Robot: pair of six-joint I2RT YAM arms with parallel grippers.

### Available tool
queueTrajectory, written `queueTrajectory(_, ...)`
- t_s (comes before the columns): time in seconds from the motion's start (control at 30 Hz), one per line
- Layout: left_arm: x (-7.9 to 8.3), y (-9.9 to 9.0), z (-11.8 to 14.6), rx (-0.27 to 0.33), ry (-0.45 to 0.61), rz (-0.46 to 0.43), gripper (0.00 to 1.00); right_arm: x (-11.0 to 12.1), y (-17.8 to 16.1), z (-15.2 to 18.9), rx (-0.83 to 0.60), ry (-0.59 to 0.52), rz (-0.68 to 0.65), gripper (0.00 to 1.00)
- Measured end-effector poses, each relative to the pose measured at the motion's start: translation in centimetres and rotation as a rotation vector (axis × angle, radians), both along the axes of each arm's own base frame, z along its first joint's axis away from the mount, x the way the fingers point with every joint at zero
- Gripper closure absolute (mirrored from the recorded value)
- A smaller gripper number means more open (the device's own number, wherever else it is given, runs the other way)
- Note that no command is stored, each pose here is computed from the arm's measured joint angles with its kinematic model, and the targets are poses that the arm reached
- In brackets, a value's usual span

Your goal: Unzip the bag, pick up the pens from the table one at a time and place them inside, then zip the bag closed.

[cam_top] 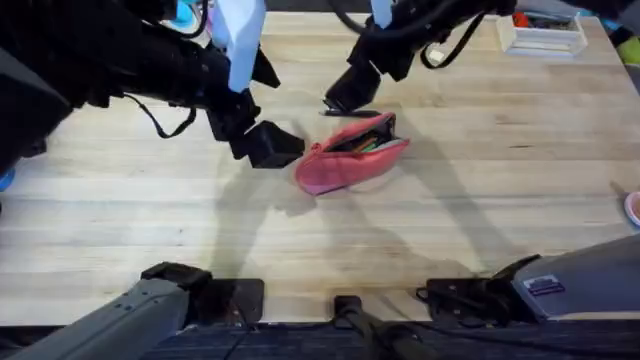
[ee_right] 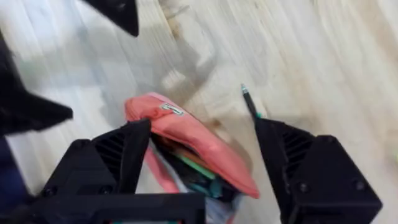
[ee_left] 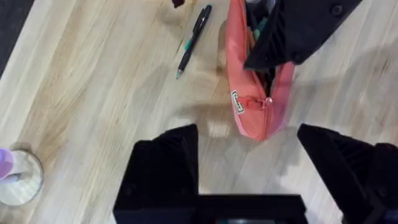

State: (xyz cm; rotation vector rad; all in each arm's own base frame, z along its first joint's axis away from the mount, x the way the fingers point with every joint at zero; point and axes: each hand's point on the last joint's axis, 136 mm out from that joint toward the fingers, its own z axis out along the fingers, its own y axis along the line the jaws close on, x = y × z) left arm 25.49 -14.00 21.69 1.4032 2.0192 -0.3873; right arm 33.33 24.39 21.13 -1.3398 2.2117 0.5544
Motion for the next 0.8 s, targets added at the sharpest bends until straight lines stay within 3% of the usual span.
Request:
queueTrajectory(0.23, 0.0, 0.0, 0.0, 0.000, 0.000, 0.000, 0.006, 0.1, 0.9, -1.0, 0.042, 0.141, -0.156, 0.005)
queueTrajectory(0.47, 0.0, 0.0, 0.0, 0.000, 0.000, 0.000, 0.006, -0.9, 3.0, -0.1, 0.117, 0.182, -0.121, 0.004)
queueTrajectory(0.8, 0.0, 0.0, 0.0, 0.000, 0.000, 0.000, 0.006, -1.3, 3.2, 0.0, 0.139, 0.221, -0.138, 0.004)
